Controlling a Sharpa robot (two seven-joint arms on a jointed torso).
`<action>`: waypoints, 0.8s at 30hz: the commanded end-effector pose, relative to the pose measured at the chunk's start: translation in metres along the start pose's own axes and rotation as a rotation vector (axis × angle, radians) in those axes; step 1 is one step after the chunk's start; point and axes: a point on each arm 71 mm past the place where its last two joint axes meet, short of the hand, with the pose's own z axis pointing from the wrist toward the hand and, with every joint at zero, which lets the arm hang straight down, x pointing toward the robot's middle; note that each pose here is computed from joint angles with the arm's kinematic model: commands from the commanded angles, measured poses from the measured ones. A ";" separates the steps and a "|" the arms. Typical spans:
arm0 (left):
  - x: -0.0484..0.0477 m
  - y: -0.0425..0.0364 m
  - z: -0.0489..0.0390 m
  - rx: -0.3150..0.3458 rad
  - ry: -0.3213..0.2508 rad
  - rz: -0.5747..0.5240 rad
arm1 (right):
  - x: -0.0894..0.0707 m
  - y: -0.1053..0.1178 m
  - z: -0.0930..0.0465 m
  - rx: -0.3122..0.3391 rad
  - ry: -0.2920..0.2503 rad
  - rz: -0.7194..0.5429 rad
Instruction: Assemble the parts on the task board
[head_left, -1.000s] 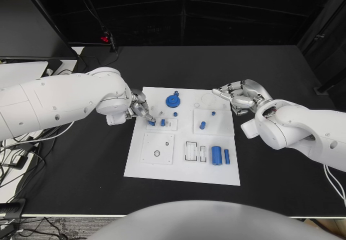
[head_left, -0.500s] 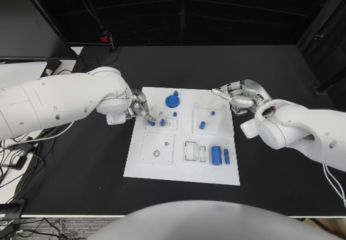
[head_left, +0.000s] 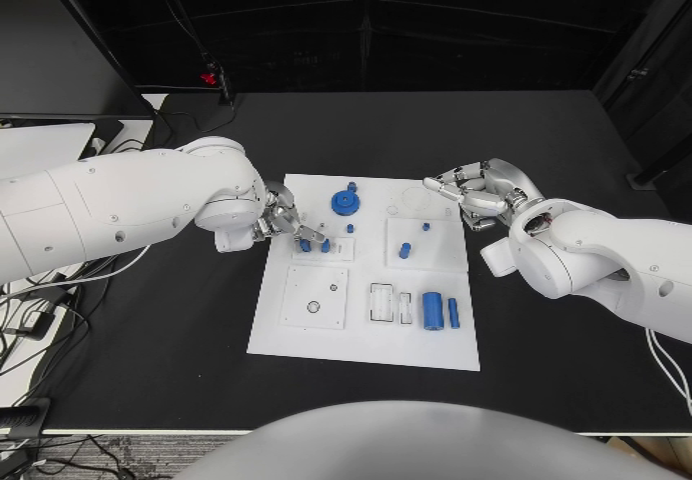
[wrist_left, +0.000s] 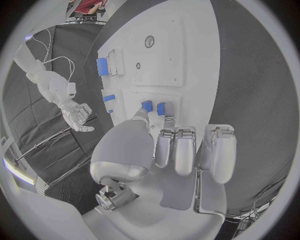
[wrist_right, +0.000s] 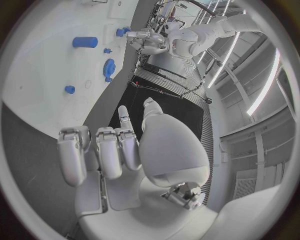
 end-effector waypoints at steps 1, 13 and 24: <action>-0.0001 -0.0006 -0.0002 0.005 0.006 0.011 | 0.001 0.001 0.000 -0.008 0.008 0.004; -0.0025 0.0007 0.0002 0.009 -0.014 -0.006 | 0.000 0.001 0.000 -0.006 0.008 0.003; -0.0045 0.0008 -0.0002 0.027 -0.039 -0.024 | 0.001 0.001 0.001 -0.004 0.009 0.003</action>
